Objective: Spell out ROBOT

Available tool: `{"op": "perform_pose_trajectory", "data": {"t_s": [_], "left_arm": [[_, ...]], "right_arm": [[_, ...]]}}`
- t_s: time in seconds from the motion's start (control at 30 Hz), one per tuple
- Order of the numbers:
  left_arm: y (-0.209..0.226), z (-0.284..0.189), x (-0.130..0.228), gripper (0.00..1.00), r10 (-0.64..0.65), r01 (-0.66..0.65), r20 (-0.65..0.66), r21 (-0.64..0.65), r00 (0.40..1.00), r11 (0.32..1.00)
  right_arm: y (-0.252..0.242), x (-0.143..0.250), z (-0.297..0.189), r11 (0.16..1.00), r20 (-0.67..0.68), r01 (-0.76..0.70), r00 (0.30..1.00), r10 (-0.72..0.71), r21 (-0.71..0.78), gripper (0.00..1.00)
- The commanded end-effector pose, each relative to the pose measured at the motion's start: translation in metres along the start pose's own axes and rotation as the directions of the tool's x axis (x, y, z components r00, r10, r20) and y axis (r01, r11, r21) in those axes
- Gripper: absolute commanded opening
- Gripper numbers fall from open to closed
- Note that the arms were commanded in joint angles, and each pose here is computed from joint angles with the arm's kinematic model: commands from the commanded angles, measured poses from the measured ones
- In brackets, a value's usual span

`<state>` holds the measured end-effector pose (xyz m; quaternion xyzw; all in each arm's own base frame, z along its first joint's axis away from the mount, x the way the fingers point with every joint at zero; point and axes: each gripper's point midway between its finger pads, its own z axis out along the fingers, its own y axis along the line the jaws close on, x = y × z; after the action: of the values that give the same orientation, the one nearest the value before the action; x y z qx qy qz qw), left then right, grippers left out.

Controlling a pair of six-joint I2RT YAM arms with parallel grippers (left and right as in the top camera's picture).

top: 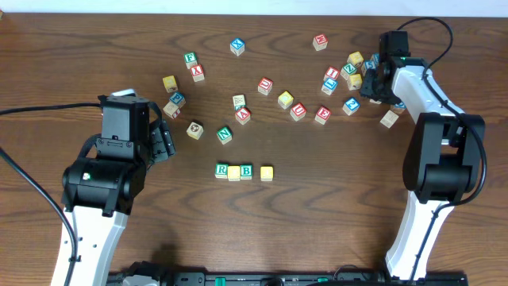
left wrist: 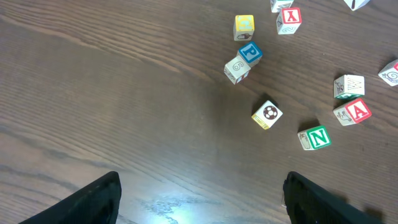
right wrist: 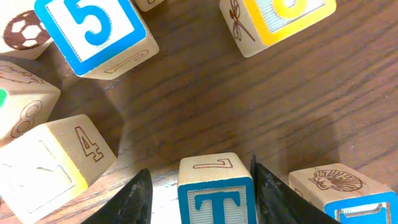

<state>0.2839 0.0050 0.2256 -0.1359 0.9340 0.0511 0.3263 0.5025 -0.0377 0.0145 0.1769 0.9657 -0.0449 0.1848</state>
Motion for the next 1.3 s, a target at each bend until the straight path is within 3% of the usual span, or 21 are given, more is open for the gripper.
{"op": "perform_pose_trajectory", "data": {"t_s": [0.0, 0.3, 1.27], "left_arm": [[0.0036, -0.0051, -0.0078, 0.82, 0.008, -0.007, 0.026, -0.015, 1.0, 1.0], [0.0036, -0.0051, -0.0078, 0.82, 0.008, -0.008, 0.026, -0.015, 1.0, 1.0], [0.0036, -0.0051, -0.0078, 0.82, 0.008, -0.008, 0.026, -0.015, 1.0, 1.0]], "right_arm": [[0.0024, 0.0062, 0.0048, 1.0, -0.009, 0.003, 1.0, -0.003, 0.015, 0.44], [-0.0012, 0.0059, 0.005, 0.999, -0.004, 0.004, 1.0, -0.004, 0.037, 0.33], [-0.0012, 0.0055, 0.0048, 0.999, -0.003, 0.004, 1.0, -0.004, 0.036, 0.2]]}}
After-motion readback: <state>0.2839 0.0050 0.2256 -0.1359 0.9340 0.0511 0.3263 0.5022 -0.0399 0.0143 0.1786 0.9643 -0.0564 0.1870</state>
